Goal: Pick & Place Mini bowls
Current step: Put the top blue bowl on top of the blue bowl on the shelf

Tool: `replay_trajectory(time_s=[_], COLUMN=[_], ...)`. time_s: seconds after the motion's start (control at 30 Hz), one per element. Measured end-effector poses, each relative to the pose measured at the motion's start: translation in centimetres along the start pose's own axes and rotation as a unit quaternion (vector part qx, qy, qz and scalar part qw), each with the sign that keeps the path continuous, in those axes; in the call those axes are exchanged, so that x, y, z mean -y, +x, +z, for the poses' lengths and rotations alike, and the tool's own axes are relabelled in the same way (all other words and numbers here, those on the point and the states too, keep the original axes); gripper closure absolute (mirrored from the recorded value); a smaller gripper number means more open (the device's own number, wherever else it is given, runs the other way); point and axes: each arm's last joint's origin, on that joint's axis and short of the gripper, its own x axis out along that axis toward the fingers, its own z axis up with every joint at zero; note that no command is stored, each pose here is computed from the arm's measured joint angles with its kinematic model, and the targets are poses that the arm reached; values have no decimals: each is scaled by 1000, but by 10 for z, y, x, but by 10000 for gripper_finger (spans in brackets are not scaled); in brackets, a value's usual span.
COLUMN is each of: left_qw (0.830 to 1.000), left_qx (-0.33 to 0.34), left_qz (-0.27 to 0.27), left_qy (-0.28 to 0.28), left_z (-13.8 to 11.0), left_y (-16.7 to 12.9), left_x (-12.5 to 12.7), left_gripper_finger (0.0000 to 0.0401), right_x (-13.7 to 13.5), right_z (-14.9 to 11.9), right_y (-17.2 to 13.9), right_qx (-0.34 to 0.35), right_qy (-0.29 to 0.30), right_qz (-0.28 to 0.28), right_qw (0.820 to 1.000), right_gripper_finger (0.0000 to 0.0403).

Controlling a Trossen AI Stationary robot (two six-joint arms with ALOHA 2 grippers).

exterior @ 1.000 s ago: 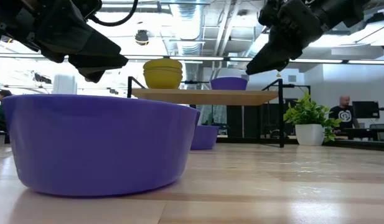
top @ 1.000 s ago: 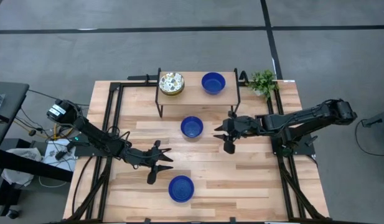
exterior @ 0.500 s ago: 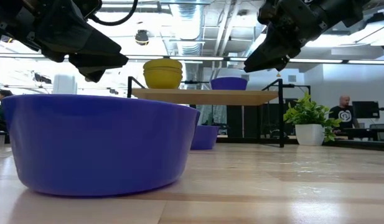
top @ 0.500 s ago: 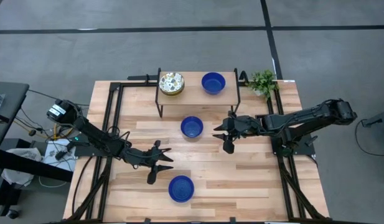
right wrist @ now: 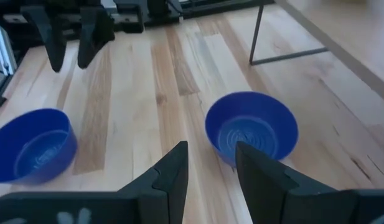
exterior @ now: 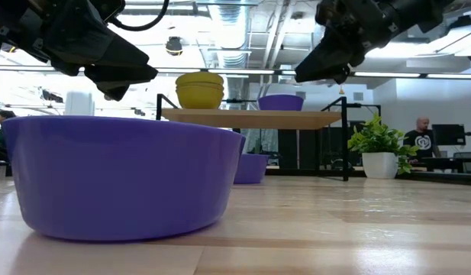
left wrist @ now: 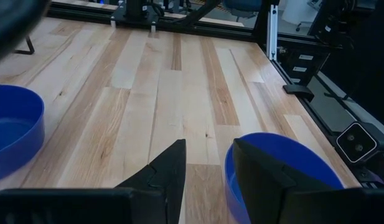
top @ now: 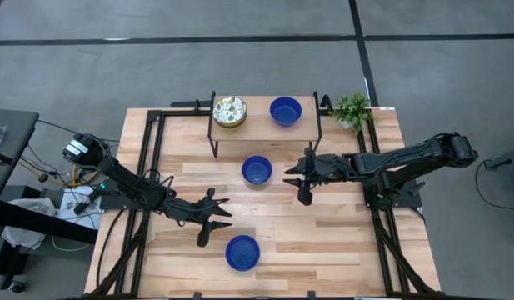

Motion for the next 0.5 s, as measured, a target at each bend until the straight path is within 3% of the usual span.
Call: replay_trajectory(time_s=[0.5], left_qw=[1000], left_qx=[1], left_qz=[0], left_qy=[0], left_z=[0], left_y=[0], left_x=[0], left_gripper_finger=[270], right_x=[-3], right_z=[-4], right_y=[13], right_qx=[-5], right_qy=[-3], right_qz=[1], right_qw=[1000], right_gripper_finger=[281])
